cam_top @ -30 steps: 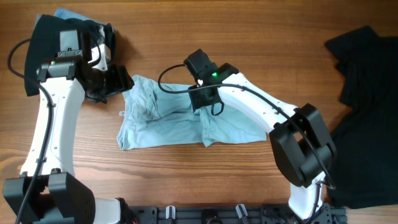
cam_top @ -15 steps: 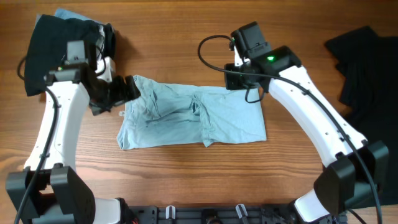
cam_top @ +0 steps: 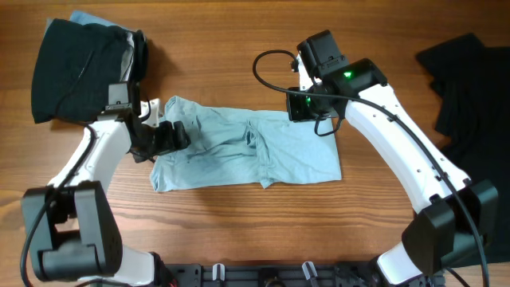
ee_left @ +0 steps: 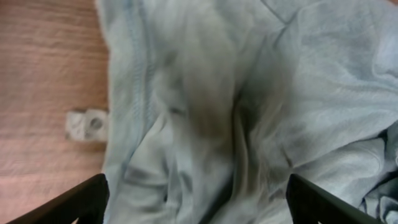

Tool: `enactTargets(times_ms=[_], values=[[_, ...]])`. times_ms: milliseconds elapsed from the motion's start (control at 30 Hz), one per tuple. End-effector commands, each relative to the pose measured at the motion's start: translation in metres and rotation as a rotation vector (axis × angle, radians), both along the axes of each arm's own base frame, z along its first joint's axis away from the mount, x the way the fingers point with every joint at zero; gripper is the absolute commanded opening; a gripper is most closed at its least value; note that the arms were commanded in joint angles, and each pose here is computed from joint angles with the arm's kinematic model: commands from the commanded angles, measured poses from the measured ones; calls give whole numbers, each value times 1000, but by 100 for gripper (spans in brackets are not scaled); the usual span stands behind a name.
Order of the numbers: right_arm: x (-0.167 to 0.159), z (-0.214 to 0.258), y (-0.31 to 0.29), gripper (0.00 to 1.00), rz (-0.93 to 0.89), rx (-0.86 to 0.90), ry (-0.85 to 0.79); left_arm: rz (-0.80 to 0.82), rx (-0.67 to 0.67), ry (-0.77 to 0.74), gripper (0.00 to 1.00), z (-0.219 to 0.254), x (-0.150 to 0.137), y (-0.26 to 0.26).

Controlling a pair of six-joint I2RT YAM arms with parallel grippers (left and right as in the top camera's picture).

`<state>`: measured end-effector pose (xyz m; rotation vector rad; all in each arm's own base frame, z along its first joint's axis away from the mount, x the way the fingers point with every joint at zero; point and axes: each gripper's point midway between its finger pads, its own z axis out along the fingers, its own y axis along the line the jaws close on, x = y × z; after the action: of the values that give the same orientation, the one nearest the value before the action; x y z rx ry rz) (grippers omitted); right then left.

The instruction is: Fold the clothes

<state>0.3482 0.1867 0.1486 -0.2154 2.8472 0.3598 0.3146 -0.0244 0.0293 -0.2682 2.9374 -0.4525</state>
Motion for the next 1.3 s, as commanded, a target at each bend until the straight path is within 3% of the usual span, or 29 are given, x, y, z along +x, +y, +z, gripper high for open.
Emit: enactTargets(times_ms=[0,267,367,700,800,933,1033,1167,1267], values=[[-1,1,4,22,29,12,0,-78,-35,13,88,-16,-1,-8],[-3,0,3,22,48,4,2,-76,-41,103,91,-51,-8,-8],[-3,0,3,22,48,3,4,-75,-44,133,86,-58,-12,-8],[-3,0,3,22,48,2,3,-154,-157,71,51,-53,-4,-31],[-3,0,3,22,47,0,2,-185,-167,68,33,-52,-6,-37],[-3,0,3,22,48,0,2,-210,-190,68,21,-50,-8,-47],[-3,0,3,22,47,0,1,-223,-190,74,4,-50,-10,-51],[-4,-1,2,21,47,-2,6,-199,-185,121,4,-43,-18,-46],[-3,-2,-2,21,38,-25,2,-72,-107,189,4,-23,-18,-18]])
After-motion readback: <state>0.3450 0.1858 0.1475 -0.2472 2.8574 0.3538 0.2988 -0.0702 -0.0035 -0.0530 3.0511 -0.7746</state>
